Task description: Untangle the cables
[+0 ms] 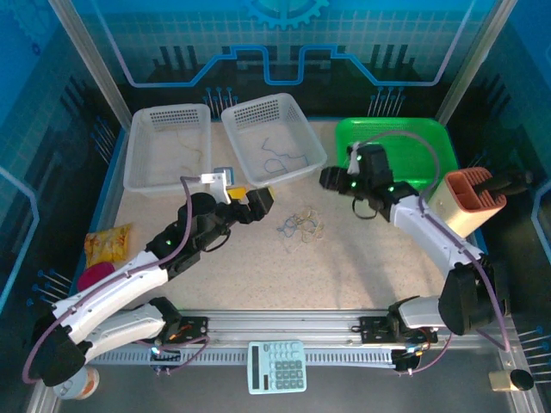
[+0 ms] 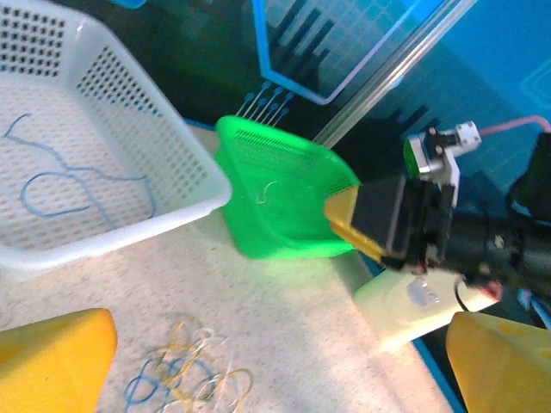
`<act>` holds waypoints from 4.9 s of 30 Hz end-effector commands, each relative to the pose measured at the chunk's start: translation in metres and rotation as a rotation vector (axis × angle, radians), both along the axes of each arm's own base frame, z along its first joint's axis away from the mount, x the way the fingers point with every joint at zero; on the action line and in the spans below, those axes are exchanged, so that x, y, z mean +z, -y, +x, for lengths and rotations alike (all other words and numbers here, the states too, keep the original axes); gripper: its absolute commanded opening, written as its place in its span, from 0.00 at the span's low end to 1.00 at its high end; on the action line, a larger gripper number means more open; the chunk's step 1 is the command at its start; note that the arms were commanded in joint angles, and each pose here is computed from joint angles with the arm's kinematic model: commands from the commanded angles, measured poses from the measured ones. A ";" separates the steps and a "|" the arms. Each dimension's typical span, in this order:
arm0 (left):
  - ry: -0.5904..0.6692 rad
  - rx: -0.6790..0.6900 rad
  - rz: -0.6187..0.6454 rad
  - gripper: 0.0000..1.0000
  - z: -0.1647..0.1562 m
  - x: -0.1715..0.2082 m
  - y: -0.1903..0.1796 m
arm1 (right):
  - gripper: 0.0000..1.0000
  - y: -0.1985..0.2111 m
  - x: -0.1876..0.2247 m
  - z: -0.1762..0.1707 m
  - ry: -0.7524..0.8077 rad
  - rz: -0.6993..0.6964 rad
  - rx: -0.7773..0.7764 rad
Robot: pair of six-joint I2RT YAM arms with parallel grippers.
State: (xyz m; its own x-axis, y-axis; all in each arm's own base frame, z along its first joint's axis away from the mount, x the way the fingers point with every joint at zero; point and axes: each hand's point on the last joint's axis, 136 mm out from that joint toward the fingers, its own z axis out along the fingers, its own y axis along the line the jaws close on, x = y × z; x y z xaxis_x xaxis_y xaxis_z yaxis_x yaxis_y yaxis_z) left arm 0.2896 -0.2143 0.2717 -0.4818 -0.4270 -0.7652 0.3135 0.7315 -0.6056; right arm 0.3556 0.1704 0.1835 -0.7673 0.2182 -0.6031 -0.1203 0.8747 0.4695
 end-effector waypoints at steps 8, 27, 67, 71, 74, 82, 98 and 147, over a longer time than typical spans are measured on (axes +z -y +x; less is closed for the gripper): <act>-0.192 0.061 0.102 0.99 -0.007 -0.076 -0.016 | 0.58 0.006 -0.083 -0.061 -0.131 -0.115 0.000; -0.236 0.027 0.101 0.99 -0.003 -0.089 -0.004 | 0.37 -0.013 -0.135 -0.064 -0.270 -0.063 0.034; -0.204 -0.014 -0.009 0.99 -0.001 -0.058 0.010 | 0.00 -0.066 0.069 -0.086 0.360 0.271 0.457; -0.205 -0.012 -0.022 0.99 0.000 -0.056 0.011 | 0.00 -0.065 0.068 -0.085 0.365 0.261 0.456; -0.212 -0.009 -0.036 0.99 0.002 -0.055 0.013 | 0.00 -0.067 0.071 -0.086 0.379 0.274 0.471; -0.294 -0.011 -0.155 0.99 0.004 -0.059 0.024 | 0.00 -0.066 0.066 -0.083 0.364 0.259 0.459; -0.602 0.086 -0.757 0.71 0.013 -0.086 0.046 | 0.00 -0.064 0.057 -0.078 0.344 0.244 0.440; -0.459 0.026 -0.571 0.00 0.041 -0.086 0.075 | 0.00 -0.030 0.014 -0.085 0.277 0.202 0.312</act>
